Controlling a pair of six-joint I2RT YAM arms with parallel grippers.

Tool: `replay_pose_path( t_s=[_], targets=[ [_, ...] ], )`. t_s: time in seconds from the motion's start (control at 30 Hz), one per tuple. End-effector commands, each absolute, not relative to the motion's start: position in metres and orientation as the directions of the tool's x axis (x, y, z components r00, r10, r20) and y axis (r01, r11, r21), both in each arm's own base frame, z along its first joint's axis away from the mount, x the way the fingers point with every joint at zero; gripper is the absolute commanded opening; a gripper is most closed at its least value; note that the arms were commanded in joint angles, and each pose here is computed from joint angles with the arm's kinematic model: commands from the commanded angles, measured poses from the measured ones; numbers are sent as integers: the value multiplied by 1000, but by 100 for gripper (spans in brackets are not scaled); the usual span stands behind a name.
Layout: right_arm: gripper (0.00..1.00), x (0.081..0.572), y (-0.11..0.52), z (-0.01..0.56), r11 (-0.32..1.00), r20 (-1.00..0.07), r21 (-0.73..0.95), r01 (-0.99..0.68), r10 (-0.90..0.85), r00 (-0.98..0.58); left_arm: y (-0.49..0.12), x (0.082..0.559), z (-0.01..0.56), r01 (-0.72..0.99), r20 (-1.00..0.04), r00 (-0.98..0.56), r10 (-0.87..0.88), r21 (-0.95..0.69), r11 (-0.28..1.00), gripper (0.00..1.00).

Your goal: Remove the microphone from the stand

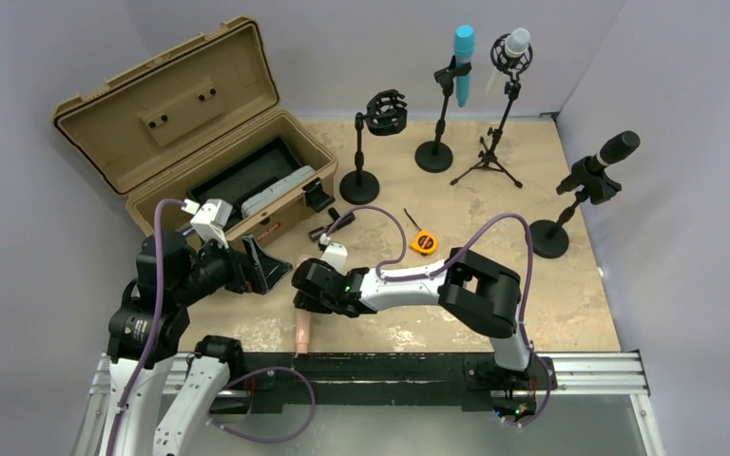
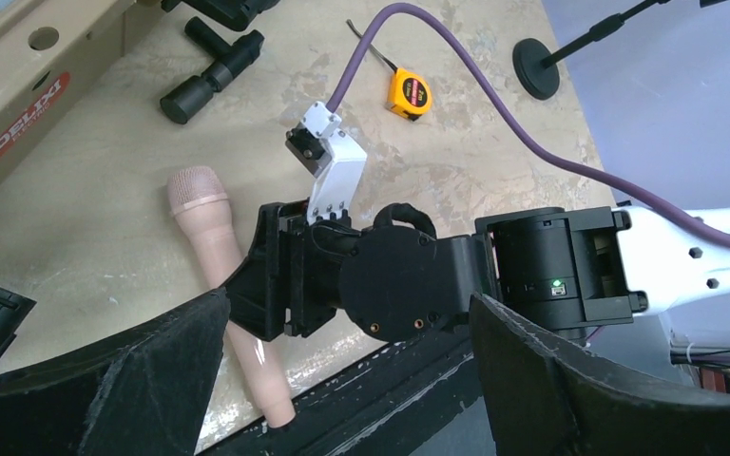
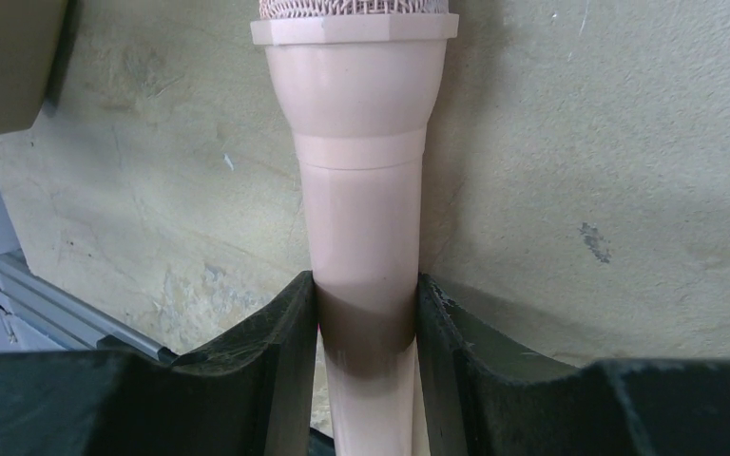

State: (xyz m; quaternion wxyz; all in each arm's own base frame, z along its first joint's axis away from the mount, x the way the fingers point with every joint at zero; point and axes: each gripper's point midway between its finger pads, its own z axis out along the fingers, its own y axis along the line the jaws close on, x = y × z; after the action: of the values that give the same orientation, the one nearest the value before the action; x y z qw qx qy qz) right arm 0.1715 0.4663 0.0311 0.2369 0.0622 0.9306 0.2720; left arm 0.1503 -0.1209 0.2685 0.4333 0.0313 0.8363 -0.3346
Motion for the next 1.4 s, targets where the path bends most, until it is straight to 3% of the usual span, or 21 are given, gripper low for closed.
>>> replay_pose_path(
  t_s=[0.0, 0.4, 0.6, 0.87, 1.07, 1.37],
  targets=[
    [19, 187, 471, 42, 832, -430, 555, 9, 296, -853, -120, 150, 265, 337, -743, -623, -245, -537, 773, 93],
    [50, 187, 471, 53, 821, -441, 571, -14, 293, -849, -121, 150, 263, 338, -744, -621, -248, -539, 772, 94],
    [57, 190, 468, 67, 816, -468, 578, -33, 297, -832, -121, 150, 262, 336, -740, -624, -249, -543, 770, 94],
    [64, 207, 449, 118, 820, -591, 564, -98, 318, -742, -122, 151, 264, 341, -742, -623, -248, -542, 768, 94],
    [82, 213, 423, 166, 800, -689, 564, -205, 320, -650, -123, 152, 266, 347, -742, -622, -250, -547, 762, 94],
    [86, 215, 373, 247, 767, -805, 539, -348, 348, -481, -137, 168, 285, 379, -730, -620, -288, -600, 705, 96]
  ],
)
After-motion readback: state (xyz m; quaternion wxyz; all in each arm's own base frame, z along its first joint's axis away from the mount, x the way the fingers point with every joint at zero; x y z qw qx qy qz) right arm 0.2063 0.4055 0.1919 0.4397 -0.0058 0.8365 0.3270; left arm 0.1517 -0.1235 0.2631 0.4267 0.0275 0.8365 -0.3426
